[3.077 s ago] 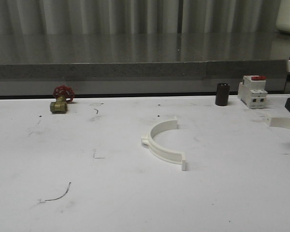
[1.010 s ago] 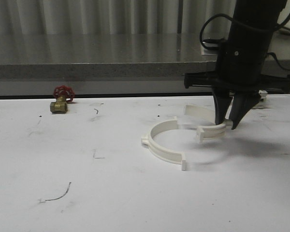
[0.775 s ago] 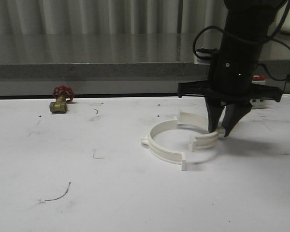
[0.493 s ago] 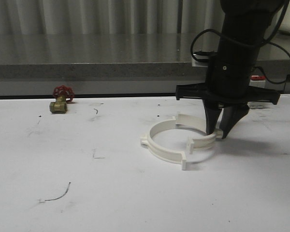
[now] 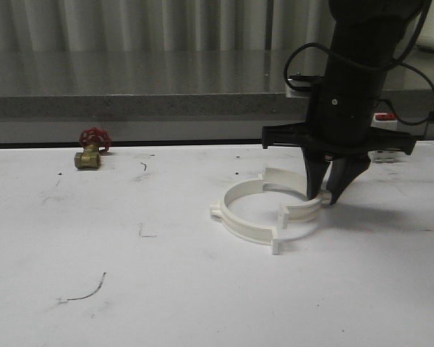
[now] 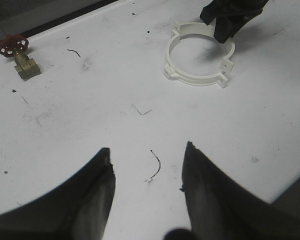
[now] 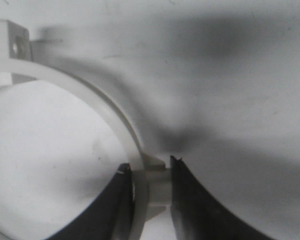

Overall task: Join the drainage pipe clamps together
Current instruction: 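Carry it toward the first half and lower it, ends facing, then press the second half against the first to close the ring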

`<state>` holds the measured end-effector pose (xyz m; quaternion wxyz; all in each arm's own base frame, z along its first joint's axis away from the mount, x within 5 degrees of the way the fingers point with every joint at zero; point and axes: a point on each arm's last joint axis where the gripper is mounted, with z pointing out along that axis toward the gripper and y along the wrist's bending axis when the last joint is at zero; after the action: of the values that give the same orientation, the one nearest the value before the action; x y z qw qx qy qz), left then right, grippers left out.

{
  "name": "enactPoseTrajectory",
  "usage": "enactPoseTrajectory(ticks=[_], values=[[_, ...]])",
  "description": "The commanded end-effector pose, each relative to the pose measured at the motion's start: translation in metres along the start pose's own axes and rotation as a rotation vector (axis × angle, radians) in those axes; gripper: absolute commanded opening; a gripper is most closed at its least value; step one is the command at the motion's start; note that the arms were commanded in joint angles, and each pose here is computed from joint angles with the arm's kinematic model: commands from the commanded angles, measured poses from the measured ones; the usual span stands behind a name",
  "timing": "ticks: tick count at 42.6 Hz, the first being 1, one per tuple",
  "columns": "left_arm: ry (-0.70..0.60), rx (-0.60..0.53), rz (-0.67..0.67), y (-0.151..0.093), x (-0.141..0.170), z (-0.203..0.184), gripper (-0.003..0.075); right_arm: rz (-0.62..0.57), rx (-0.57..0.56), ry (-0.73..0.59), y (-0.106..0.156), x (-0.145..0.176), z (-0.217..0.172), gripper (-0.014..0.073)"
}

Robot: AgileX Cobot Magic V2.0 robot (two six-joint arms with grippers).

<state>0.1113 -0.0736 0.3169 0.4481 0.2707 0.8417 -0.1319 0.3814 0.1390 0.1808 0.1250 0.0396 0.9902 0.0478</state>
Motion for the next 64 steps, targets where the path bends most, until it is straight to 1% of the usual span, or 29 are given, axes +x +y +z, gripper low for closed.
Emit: enactPoseTrajectory(ticks=[1,13,38,41,47,49,64], values=[[-0.096,-0.002,-0.009,0.0,-0.013,-0.005,0.0313,-0.018,-0.029,-0.098,0.004,-0.01,-0.025,0.0165],[-0.096,-0.002,-0.009,0.0,-0.013,-0.005,0.0313,-0.024,-0.014,-0.061,0.006,-0.008,-0.012,0.0165],[-0.096,-0.002,-0.009,0.0,-0.013,-0.005,0.0313,-0.025,0.0,-0.035,0.005,-0.005,-0.012,0.0165],[-0.096,-0.002,-0.009,0.0,-0.013,-0.005,0.0313,-0.026,0.002,-0.031,0.005,-0.005,-0.012,0.0176],[-0.096,-0.002,-0.009,0.0,-0.013,-0.005,0.0314,-0.025,0.005,-0.023,0.004,-0.004,-0.012,0.0267],[-0.096,-0.002,-0.009,0.0,-0.013,-0.005,0.0313,-0.025,0.005,-0.023,0.004,-0.004,-0.012,0.0284],[-0.096,-0.002,-0.009,0.0,-0.013,-0.005,0.0313,0.001,-0.022,-0.008,0.007,-0.003,-0.012,0.0286]])
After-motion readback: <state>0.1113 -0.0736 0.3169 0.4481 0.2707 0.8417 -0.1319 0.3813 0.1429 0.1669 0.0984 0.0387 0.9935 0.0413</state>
